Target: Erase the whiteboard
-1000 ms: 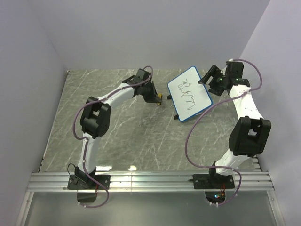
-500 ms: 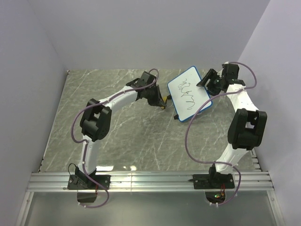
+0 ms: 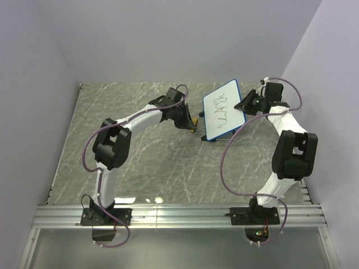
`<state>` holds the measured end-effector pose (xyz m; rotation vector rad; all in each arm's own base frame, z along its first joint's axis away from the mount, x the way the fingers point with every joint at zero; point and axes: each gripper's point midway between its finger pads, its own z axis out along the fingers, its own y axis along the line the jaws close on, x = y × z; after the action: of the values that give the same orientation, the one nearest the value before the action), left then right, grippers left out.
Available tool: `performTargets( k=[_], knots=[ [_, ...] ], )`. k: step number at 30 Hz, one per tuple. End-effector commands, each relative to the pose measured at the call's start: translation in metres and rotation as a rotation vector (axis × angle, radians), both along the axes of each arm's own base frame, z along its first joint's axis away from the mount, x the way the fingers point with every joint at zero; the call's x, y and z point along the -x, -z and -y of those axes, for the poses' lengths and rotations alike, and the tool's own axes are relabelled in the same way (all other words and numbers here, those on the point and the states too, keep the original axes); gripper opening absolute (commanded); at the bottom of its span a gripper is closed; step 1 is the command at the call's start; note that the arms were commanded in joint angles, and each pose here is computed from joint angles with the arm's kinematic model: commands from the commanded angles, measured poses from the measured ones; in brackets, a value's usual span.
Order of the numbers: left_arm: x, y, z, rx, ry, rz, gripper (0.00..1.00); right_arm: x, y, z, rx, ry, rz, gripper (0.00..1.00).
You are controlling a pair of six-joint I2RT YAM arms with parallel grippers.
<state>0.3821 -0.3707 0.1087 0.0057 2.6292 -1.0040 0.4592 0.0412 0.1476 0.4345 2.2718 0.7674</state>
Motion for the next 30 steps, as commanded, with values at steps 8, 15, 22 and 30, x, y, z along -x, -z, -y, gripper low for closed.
performTargets(
  k=[8, 15, 22, 30],
  knots=[
    [0.0, -0.036, -0.003, 0.02, 0.018, 0.105, 0.0, 0.042, 0.033, -0.067, 0.094, -0.214, -0.052, 0.0],
    [0.007, -0.04, -0.011, 0.013, 0.009, 0.116, 0.0, 0.066, 0.036, -0.093, 0.103, -0.283, -0.072, 0.0],
    [0.001, -0.048, -0.022, 0.02, -0.024, 0.127, 0.0, 0.103, 0.026, -0.14, 0.017, -0.38, -0.102, 0.0],
    [-0.015, -0.059, -0.044, -0.001, -0.078, 0.173, 0.0, 0.161, 0.024, -0.237, -0.138, -0.638, -0.157, 0.0]
  ],
)
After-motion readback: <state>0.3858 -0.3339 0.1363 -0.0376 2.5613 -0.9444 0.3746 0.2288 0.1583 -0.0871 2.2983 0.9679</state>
